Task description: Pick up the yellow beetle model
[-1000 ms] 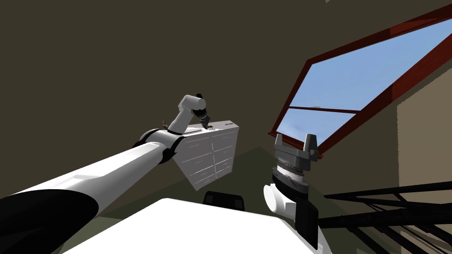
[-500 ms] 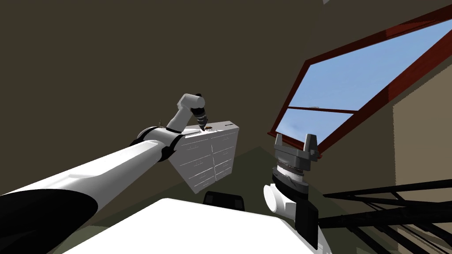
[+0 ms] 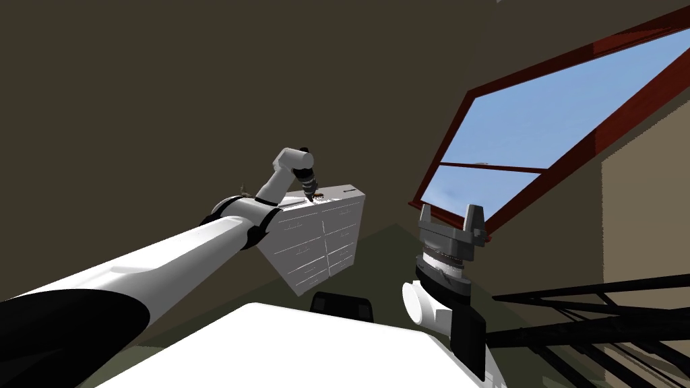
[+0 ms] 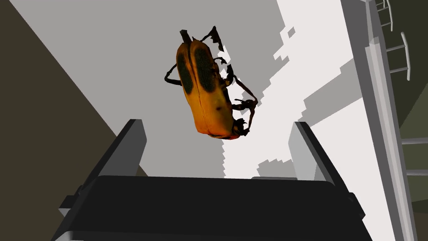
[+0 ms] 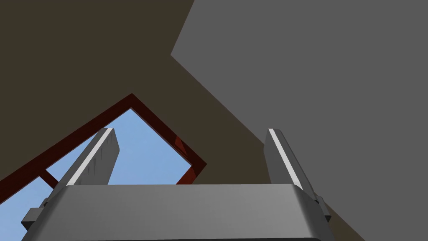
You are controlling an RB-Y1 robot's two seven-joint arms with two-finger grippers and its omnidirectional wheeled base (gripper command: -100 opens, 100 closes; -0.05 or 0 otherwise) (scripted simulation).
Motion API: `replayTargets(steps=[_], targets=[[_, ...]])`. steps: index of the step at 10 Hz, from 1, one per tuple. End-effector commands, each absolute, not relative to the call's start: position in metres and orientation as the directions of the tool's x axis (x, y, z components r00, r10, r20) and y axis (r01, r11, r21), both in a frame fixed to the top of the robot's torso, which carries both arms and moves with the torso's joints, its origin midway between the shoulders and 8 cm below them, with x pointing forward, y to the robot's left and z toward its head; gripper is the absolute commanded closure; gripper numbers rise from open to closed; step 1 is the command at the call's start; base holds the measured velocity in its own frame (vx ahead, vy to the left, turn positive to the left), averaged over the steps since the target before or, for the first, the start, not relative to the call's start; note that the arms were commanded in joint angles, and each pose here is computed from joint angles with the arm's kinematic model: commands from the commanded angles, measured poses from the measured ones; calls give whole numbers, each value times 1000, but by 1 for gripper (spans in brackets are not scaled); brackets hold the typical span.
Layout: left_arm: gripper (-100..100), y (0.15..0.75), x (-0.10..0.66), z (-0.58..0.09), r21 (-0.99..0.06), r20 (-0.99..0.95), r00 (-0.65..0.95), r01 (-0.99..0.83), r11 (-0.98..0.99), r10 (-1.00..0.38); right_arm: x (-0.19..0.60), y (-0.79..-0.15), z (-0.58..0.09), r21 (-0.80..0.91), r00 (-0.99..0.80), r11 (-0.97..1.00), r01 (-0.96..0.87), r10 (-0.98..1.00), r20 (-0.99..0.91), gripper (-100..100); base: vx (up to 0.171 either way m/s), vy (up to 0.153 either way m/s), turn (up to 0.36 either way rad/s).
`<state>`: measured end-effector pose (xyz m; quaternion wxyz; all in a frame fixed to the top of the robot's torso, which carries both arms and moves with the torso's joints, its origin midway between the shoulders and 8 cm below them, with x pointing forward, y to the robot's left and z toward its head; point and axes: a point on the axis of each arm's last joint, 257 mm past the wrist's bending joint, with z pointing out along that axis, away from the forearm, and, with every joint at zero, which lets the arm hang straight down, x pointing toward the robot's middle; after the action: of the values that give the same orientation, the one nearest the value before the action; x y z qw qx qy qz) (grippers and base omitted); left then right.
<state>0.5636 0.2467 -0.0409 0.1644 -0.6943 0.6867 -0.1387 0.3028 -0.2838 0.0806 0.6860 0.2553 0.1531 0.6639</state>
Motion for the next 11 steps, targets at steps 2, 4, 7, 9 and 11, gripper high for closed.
replayTargets(steps=[2,4,7,9,11], targets=[[100,247,564,-41,-420,-33,18,-907,-2,-999,303,-284,81,554,71,-12,-833,989,129,0,0,0,0],[100,247,564,-41,-421,-33,17,-907,-2,-999,303,-284,81,554,71,-12,-833,989,129,0,0,0,0],[0,247,564,-41,-421,-33,17,-907,-2,-999,303,-284,81,554,71,-12,-833,989,129,0,0,0,0],[100,245,558,-26,-418,-33,16,-908,-1,-999,303,-284,81,554,71,-12,-833,989,129,0,-1,-3,14],[0,247,558,-29,-420,-33,16,-908,-1,-999,303,-284,81,554,71,-12,-833,989,129,0,0,0,0]])
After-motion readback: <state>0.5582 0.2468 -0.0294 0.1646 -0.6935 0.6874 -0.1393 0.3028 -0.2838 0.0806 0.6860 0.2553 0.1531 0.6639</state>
